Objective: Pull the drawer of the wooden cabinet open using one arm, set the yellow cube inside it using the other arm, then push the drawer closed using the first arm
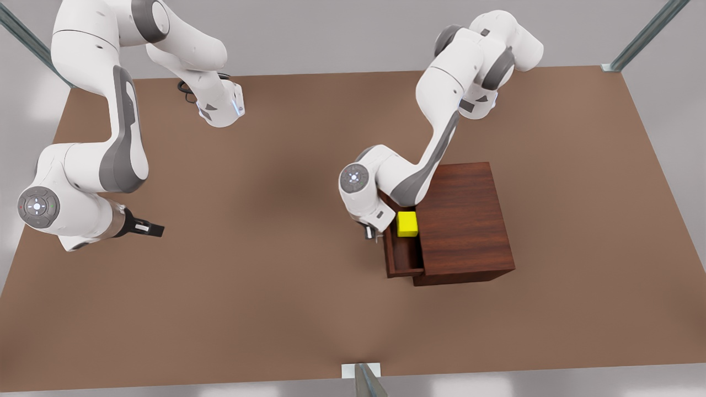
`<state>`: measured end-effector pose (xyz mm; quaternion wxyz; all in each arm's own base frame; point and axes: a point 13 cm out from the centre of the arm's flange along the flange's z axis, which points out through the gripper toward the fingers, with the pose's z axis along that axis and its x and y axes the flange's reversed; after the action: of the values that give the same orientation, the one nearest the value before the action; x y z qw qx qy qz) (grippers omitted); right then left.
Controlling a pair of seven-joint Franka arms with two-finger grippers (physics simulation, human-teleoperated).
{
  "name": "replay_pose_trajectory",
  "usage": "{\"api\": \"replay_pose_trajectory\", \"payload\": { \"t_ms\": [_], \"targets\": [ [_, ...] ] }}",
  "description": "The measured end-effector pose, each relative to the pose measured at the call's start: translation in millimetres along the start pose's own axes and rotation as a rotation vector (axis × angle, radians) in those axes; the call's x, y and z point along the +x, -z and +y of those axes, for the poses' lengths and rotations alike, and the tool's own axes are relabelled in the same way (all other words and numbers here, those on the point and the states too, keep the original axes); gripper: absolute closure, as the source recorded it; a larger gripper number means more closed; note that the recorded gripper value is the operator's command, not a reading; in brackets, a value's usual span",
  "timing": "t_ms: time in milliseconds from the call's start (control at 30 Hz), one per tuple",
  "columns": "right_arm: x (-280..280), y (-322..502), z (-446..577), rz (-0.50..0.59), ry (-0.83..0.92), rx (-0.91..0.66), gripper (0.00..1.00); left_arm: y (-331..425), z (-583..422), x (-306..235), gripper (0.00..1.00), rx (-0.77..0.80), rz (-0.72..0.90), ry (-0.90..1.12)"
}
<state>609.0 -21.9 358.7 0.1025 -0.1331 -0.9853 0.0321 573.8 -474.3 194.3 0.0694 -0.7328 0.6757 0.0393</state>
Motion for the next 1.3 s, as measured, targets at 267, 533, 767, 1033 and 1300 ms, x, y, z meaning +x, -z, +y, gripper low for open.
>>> {"api": "replay_pose_trajectory", "payload": {
  "t_ms": [267,533,767,1033,1300],
  "targets": [
    [-0.1,0.0,-0.5,0.000,0.055,0.002,0.00,-13.4,-6.7,-24.2,1.00,-0.037,-0.032,0.056],
    [-0.2,0.0,-0.8,-0.001,0.090,0.003,0.00,-18.5,-5.1,-55.0,1.00,-0.072,-0.066,0.073],
    [-0.4,-0.1,-1.6,0.000,0.110,0.003,0.00,-20.8,-12.2,-73.0,1.00,-0.084,-0.077,0.076],
    [-0.4,-0.1,-1.5,0.000,0.127,0.002,0.00,-23.7,-18.0,-86.5,1.00,-0.097,-0.091,0.069],
    [-0.3,-0.1,-1.1,0.000,0.137,0.001,0.00,-18.2,-22.3,-93.6,1.00,-0.102,-0.091,0.059]
  ]
}}
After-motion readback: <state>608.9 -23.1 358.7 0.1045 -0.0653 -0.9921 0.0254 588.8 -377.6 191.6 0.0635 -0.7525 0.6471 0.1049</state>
